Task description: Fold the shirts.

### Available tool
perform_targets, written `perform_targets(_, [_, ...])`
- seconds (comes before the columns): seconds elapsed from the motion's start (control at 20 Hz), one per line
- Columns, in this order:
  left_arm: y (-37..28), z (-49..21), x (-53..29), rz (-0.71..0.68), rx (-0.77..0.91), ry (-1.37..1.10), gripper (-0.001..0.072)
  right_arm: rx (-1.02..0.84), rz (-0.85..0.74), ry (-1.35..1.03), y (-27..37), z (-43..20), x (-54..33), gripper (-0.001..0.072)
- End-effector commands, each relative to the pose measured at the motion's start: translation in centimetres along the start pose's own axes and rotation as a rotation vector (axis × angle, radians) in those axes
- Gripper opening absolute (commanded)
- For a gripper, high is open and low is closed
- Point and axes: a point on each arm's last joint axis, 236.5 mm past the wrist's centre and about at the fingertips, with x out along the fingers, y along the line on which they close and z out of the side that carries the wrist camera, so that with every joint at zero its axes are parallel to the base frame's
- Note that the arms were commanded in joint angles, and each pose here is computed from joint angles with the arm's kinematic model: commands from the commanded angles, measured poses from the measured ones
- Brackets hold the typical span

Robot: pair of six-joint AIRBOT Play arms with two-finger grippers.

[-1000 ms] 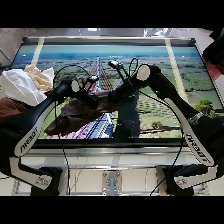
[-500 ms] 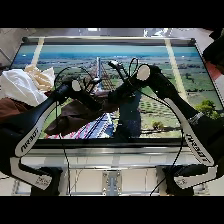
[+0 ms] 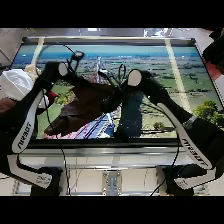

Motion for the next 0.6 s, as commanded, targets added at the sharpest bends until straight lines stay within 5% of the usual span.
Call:
perform_targets(0.0, [6.1,0.7,-3.6,0.093,-0.109,-0.003,0.0010,-0.104,-0.012,-0.115,3.7,2.7,7.0,0.0385])
perform_targets(0.25, [9.5,-2.4,-4.2,0.113,-0.184,0.084,0.0011,-0.126,0.029,0.074,6.1,-3.5,18.1,0.0509])
perform_targets(0.55, [10.0,-1.7,-4.2,0.124,-0.186,0.050,0.0011,-0.144,0.005,-0.160,6.4,3.4,17.8,0.0529])
